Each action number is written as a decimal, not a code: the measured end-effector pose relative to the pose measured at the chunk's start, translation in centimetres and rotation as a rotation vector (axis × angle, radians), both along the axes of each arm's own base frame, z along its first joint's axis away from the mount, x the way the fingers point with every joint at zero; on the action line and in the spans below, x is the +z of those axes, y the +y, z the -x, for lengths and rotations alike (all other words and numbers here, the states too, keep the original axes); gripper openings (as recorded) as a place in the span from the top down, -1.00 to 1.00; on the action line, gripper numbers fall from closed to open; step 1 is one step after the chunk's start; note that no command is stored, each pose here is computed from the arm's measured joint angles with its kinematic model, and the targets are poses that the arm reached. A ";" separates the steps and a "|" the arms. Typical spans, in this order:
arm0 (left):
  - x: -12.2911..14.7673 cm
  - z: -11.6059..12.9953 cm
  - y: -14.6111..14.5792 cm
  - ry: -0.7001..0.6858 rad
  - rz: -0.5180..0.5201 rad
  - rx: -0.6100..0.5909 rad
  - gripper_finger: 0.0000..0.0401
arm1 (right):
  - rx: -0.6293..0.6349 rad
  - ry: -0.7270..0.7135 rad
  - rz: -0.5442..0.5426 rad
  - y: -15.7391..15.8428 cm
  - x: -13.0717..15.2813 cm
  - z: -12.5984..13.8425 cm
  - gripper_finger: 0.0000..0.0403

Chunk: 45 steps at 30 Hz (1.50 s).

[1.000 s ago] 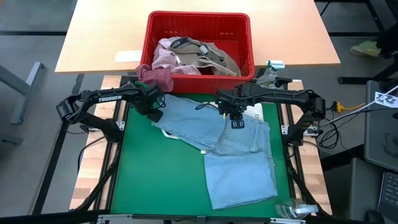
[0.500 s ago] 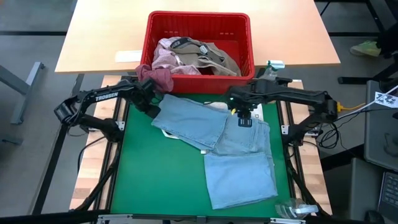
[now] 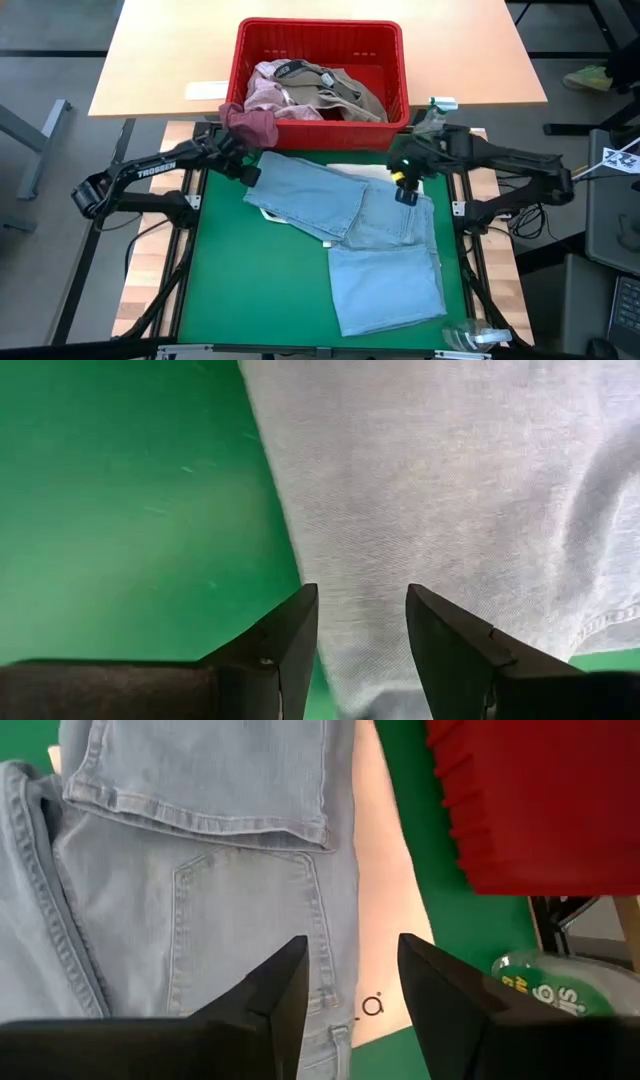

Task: Fold Laundry from Bin
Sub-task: Fold the blue pants from the red laundry basket

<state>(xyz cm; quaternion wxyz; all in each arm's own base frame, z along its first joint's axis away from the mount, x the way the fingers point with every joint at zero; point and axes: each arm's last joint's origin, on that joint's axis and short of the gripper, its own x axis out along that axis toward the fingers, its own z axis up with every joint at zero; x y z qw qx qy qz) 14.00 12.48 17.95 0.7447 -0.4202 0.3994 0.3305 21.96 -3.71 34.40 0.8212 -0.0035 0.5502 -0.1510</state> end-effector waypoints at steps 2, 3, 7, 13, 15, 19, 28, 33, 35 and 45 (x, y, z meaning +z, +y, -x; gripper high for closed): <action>-1.0 0.0 -0.2 -0.021 -0.008 0.029 0.27 | 0.001 -0.025 0.002 0.7 -0.6 1.0 0.23; -1.4 0.0 -0.3 -0.030 -0.006 0.043 0.27 | 0.005 -0.032 0.000 0.9 -0.9 1.5 0.23; -2.4 0.2 -0.5 -0.047 0.006 0.102 0.27 | -0.019 -0.061 -0.022 1.6 -1.5 2.6 0.23; -3.3 0.6 -0.9 -0.003 -0.003 0.116 0.27 | -0.057 -0.080 -0.041 1.8 -1.6 2.5 0.23; -3.6 0.7 -1.2 0.002 0.005 0.112 0.27 | -0.057 -0.089 -0.040 1.7 -1.6 2.4 0.23; -4.4 0.8 -1.6 -0.011 0.008 0.114 0.27 | -0.056 -0.107 -0.040 1.7 -1.5 2.2 0.23; -5.5 0.9 -2.1 -0.057 0.003 0.142 0.28 | -0.056 -0.124 -0.039 1.7 -1.4 2.1 0.23; -5.5 0.9 -2.0 -0.063 -0.005 0.143 0.50 | -0.055 -0.123 -0.039 1.7 -1.4 2.1 0.23; -5.5 0.8 -2.0 -0.071 -0.008 0.142 0.66 | -0.055 -0.123 -0.039 1.7 -1.4 2.1 0.23; -4.7 0.8 -2.0 -0.120 -0.044 0.140 0.98 | -0.024 -0.113 -0.015 1.7 -1.4 2.1 0.23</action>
